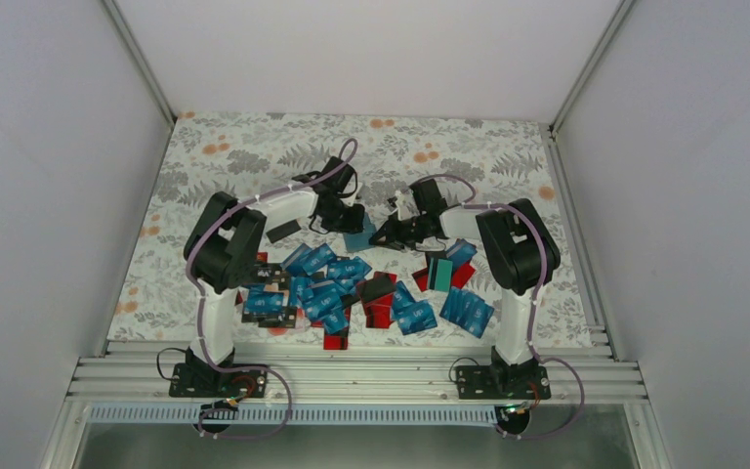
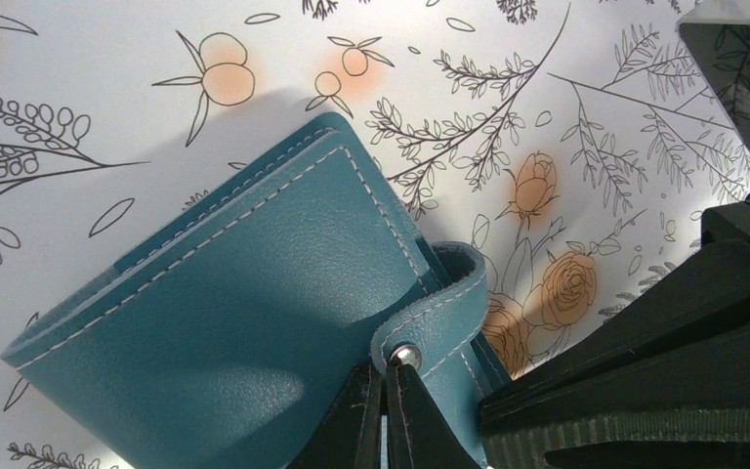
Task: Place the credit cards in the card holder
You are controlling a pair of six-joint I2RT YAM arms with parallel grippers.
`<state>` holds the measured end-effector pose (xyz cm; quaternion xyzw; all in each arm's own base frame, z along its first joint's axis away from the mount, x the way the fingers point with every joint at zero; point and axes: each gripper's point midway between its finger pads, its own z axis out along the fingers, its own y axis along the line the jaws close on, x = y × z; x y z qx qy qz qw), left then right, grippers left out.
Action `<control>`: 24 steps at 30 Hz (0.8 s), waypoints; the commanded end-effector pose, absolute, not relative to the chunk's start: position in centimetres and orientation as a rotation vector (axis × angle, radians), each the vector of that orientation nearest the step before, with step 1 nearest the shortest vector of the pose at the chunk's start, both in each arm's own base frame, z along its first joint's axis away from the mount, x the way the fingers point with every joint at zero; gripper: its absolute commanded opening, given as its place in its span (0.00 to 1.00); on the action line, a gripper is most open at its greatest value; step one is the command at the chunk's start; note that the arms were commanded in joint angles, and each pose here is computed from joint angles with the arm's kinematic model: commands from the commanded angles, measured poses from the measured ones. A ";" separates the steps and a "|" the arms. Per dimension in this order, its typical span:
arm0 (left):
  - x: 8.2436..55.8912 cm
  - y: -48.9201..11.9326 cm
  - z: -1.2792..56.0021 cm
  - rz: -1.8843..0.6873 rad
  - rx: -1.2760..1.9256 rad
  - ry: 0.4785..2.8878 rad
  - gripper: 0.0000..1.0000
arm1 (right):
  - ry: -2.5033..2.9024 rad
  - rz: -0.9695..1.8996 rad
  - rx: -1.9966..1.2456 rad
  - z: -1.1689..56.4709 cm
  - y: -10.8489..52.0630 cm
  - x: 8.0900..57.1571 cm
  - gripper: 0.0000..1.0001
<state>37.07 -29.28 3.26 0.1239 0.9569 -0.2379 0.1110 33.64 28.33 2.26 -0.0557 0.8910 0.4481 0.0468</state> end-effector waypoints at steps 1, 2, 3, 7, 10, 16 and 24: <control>34.0 -24.5 -1.6 -0.417 0.298 3.060 0.02 | 2.907 1.044 -0.048 -3.4 25.0 32.9 0.04; 33.8 -24.0 -1.8 -0.382 0.294 3.074 0.03 | 2.903 1.041 -0.051 -3.2 25.0 33.0 0.04; 33.6 -23.6 -2.0 -0.352 0.290 3.091 0.02 | 2.901 1.036 -0.056 -3.1 25.0 33.0 0.04; 32.8 -22.9 -3.2 -0.308 0.282 3.151 0.02 | 2.901 0.998 -0.071 -2.9 24.8 33.5 0.04; 31.9 -22.7 -4.4 -0.322 0.265 3.192 0.02 | 2.905 0.976 -0.071 -2.9 24.7 33.7 0.04; 29.0 -22.5 -8.0 -0.404 0.185 3.276 0.03 | 2.900 0.951 -0.077 -2.5 24.5 33.8 0.05; 29.1 -19.8 -8.3 -0.095 0.150 3.293 0.07 | 2.901 0.848 -0.097 -1.6 24.0 34.0 0.04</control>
